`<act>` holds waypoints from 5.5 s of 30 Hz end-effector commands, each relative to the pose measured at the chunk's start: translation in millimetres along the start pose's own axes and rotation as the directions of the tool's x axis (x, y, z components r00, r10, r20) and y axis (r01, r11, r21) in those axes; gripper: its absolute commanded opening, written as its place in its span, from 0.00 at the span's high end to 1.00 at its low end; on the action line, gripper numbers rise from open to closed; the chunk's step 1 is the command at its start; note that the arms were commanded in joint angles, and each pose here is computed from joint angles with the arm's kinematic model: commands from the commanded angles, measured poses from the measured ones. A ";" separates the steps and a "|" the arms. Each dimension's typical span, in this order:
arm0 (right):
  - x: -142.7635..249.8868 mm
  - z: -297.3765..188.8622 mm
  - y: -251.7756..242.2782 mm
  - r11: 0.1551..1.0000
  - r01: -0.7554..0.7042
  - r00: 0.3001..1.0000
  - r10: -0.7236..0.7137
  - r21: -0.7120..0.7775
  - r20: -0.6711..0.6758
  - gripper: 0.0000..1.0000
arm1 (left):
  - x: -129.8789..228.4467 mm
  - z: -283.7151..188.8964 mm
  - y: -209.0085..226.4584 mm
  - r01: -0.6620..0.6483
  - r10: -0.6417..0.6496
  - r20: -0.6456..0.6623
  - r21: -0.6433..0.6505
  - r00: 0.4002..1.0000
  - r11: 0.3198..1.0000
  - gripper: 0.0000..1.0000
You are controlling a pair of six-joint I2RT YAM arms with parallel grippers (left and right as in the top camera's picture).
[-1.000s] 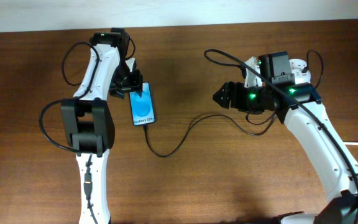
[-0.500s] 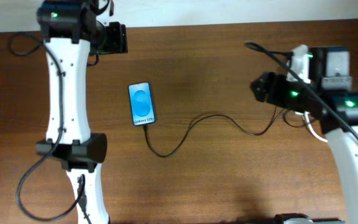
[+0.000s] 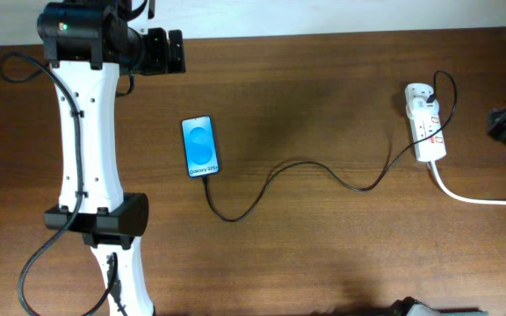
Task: Plug charger to phone and switch on socket
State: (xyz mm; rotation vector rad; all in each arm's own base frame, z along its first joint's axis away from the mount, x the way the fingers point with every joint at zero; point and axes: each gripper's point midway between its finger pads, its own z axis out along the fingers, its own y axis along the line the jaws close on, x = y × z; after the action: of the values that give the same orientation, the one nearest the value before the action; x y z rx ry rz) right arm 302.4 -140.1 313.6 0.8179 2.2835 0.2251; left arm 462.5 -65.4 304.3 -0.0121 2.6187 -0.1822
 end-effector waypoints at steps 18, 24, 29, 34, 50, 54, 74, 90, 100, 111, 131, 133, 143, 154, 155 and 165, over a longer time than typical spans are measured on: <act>-5.4 230.2 -102.1 0.997 -0.035 0.958 0.053 0.068 -0.281 0.08 | -3.0 -17.6 3.1 0.006 -0.006 0.040 -0.005 0.999 1.000 0.01; 11.0 257.0 -103.3 0.995 0.003 0.944 0.032 0.105 -0.328 0.06 | -3.0 -17.6 3.1 0.006 -0.006 0.040 -0.005 0.999 1.000 0.01; 16.9 277.1 -109.0 0.995 0.004 0.941 0.032 0.103 -0.337 0.03 | -3.0 -17.6 3.1 0.006 -0.006 0.040 -0.005 0.999 1.000 0.01; 11.2 296.1 -98.1 0.992 0.064 0.954 -0.029 0.107 -0.299 0.03 | -3.0 -17.6 3.1 0.006 -0.006 0.040 -0.005 0.999 1.000 0.01; 24.3 329.9 -94.7 0.983 0.117 0.952 -0.070 0.144 -0.299 0.02 | -3.0 -17.6 3.1 0.006 -0.006 0.040 -0.005 0.999 1.000 0.01; 34.2 335.3 -99.1 0.982 0.113 0.943 -0.059 0.149 -0.328 0.02 | -3.0 -17.6 3.1 0.006 -0.006 0.040 -0.005 0.999 1.000 0.01; 63.0 341.7 -77.5 0.987 0.130 0.907 -0.079 0.095 -0.414 0.02 | -3.0 -17.6 3.1 0.006 -0.006 0.040 -0.005 0.999 1.000 0.01; 75.9 337.6 -73.1 0.987 0.131 0.885 -0.074 0.093 -0.460 0.02 | -3.0 -17.6 3.1 0.006 -0.006 0.040 -0.005 0.999 1.000 0.01; -46.3 266.0 -103.1 0.976 0.062 0.959 0.000 0.208 -0.283 0.02 | -3.0 -17.6 3.1 0.006 -0.006 0.040 -0.005 0.999 1.000 0.01; -115.8 125.2 13.7 0.986 0.159 0.986 -0.156 0.047 -0.061 0.02 | -3.0 -17.6 3.1 0.006 -0.006 0.040 -0.005 0.999 1.000 0.01; 22.1 -92.0 152.3 0.831 0.512 0.853 -0.522 -0.219 0.013 0.02 | -3.0 -17.6 3.1 0.006 -0.006 0.040 -0.005 0.999 1.000 0.01; 22.8 -98.8 152.3 0.828 0.515 0.852 -0.522 -0.220 0.030 0.02 | -3.0 -17.6 3.1 0.006 -0.006 0.040 -0.005 0.999 1.000 0.01; 26.2 -106.2 155.8 0.820 0.516 0.852 -0.522 -0.246 0.045 0.02 | -3.0 -17.6 3.1 0.006 -0.006 0.040 -0.005 0.999 1.000 0.01; 30.5 -99.6 171.5 0.745 0.629 0.760 -0.530 -0.222 0.376 0.02 | -3.0 -17.6 3.1 0.006 -0.006 0.040 -0.005 0.999 1.000 0.01; 32.9 -95.3 172.2 0.739 0.636 0.750 -0.527 -0.220 0.399 0.02 | -3.0 -17.6 3.1 0.006 -0.006 0.040 -0.005 0.999 1.000 0.01; 81.7 -51.3 123.2 0.751 0.650 0.573 -0.382 -0.118 0.725 0.02 | -3.0 -17.6 3.1 0.006 -0.006 0.040 -0.005 0.999 1.000 0.00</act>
State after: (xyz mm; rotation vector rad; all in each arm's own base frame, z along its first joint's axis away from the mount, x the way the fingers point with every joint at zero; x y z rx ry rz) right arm 292.5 13.0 373.3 -0.0677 1.6509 0.0817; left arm 462.5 -65.4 304.3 -0.0124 2.6187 -0.1829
